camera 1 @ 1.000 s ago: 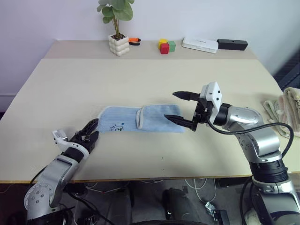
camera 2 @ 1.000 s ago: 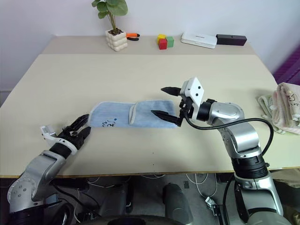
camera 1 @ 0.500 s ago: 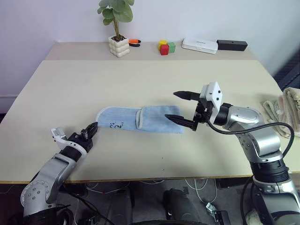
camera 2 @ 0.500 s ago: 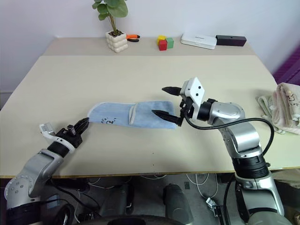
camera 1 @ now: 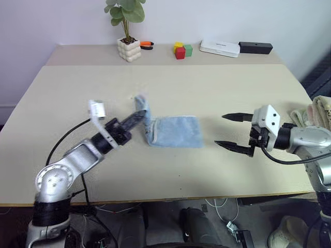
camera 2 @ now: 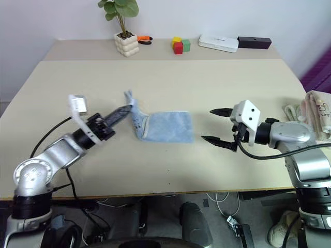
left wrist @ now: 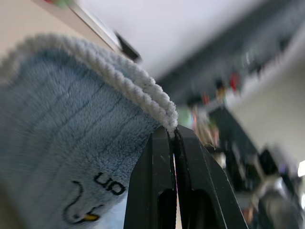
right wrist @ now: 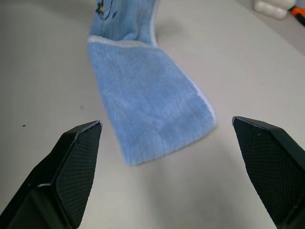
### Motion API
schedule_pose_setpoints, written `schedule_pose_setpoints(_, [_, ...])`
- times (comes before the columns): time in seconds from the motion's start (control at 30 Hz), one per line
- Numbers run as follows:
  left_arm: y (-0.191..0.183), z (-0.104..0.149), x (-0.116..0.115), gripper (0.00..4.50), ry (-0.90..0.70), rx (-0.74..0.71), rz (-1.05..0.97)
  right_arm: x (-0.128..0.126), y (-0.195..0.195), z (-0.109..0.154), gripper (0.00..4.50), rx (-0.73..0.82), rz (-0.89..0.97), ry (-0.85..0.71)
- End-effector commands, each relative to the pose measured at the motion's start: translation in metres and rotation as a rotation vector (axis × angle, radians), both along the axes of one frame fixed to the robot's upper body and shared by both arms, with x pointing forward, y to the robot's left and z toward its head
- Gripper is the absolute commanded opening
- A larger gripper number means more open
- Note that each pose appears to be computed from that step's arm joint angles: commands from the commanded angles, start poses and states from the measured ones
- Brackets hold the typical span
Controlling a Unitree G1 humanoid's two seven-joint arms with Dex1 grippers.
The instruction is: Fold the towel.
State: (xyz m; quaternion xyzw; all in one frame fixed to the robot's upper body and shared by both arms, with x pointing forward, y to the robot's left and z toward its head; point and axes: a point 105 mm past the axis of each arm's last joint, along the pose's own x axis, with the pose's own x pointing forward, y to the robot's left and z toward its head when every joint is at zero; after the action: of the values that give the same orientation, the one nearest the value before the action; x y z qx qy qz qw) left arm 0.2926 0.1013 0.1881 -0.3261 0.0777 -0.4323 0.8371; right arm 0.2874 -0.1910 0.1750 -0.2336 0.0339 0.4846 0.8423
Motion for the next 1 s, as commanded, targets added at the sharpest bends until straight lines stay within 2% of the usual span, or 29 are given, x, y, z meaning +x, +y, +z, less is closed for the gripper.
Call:
schedule_pose_setpoints(0.03, [-0.034, 0.001, -0.008, 0.04, -0.099, 0.114, -0.195, -0.002, -0.002, 0.014, 4.50, 0.008, -0.016, -0.065])
schedule_pose_setpoints(0.07, [-0.044, -0.002, -0.010, 0.04, -0.131, 0.164, -0.262, -0.002, -0.002, 0.015, 4.50, 0.013, -0.023, -0.070])
schedule_pose_setpoints(0.17, [-0.056, -0.009, 0.004, 0.04, -0.158, 0.237, -0.322, -0.003, -0.004, 0.014, 4.50, 0.015, -0.038, -0.071])
schedule_pose_setpoints(0.4, [-0.089, -0.018, 0.033, 0.04, -0.181, 0.250, -0.362, -0.004, -0.005, 0.015, 4.50, 0.025, -0.067, -0.087])
schedule_pose_setpoints(0.63, [-0.130, -0.033, 0.030, 0.04, -0.221, 0.288, -0.471, -0.003, -0.005, 0.015, 4.50, 0.023, -0.084, -0.101])
schedule_pose_setpoints(0.73, [-0.136, -0.044, 0.025, 0.04, -0.225, 0.322, -0.513, -0.002, -0.005, 0.016, 4.50, 0.022, -0.087, -0.105])
schedule_pose_setpoints(0.87, [-0.134, -0.059, 0.035, 0.04, -0.157, 0.354, -0.483, -0.002, -0.006, 0.017, 4.50, 0.017, -0.094, -0.116])
schedule_pose_setpoints(0.93, [-0.132, -0.062, 0.038, 0.61, -0.153, 0.359, -0.472, -0.002, -0.007, 0.017, 4.50, 0.017, -0.098, -0.119])
schedule_pose_setpoints(1.0, [-0.132, -0.060, 0.036, 1.43, -0.150, 0.338, -0.486, -0.002, -0.007, 0.017, 4.50, 0.017, -0.099, -0.118])
